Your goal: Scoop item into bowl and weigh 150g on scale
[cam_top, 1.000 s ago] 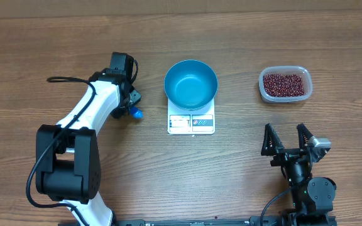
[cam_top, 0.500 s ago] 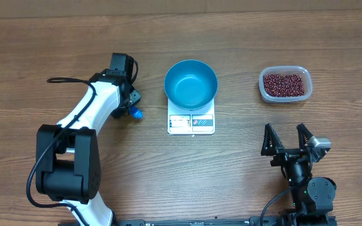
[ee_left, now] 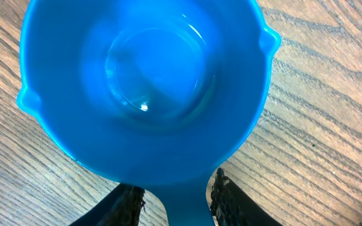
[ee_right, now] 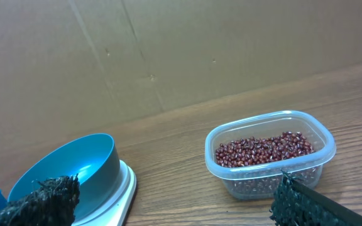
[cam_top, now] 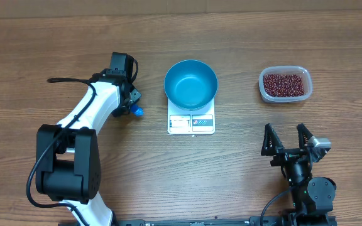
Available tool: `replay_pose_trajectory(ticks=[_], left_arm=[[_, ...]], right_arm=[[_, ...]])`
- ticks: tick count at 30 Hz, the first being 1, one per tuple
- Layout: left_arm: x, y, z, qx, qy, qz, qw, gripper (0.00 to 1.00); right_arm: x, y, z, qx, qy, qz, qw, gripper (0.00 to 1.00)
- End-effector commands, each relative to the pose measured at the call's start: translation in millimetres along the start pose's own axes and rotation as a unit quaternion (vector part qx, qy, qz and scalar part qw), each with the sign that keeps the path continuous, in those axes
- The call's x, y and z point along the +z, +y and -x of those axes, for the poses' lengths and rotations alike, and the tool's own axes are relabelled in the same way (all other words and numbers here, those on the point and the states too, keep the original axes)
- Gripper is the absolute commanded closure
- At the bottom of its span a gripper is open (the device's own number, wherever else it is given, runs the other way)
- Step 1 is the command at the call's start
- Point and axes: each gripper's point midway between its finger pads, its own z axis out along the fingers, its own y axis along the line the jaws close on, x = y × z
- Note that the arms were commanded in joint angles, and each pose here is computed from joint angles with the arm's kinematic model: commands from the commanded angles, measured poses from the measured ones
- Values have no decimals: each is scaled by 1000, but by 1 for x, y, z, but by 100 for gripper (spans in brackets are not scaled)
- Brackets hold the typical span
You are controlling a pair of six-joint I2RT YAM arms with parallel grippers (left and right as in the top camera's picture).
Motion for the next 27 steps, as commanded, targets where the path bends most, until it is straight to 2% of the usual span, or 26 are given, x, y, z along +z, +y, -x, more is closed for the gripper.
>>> replay_pose_trajectory(ticks=[1, 6, 12, 20, 27], left_arm=[[6, 6, -5, 11, 0, 17, 1000, 65], [6, 9, -7, 46, 6, 21, 999, 65], [6, 10, -8, 87, 9, 23, 996, 53], [7, 6, -4, 88, 0, 17, 996, 63], [6, 15, -11, 133, 17, 32, 991, 62]], right_arm=[[0, -1, -3, 0, 0, -1, 1000, 0], [0, -1, -3, 0, 0, -1, 1000, 0], [0, -1, -3, 0, 0, -1, 1000, 0], [0, -1, -3, 0, 0, -1, 1000, 0], [0, -1, -3, 0, 0, -1, 1000, 0]])
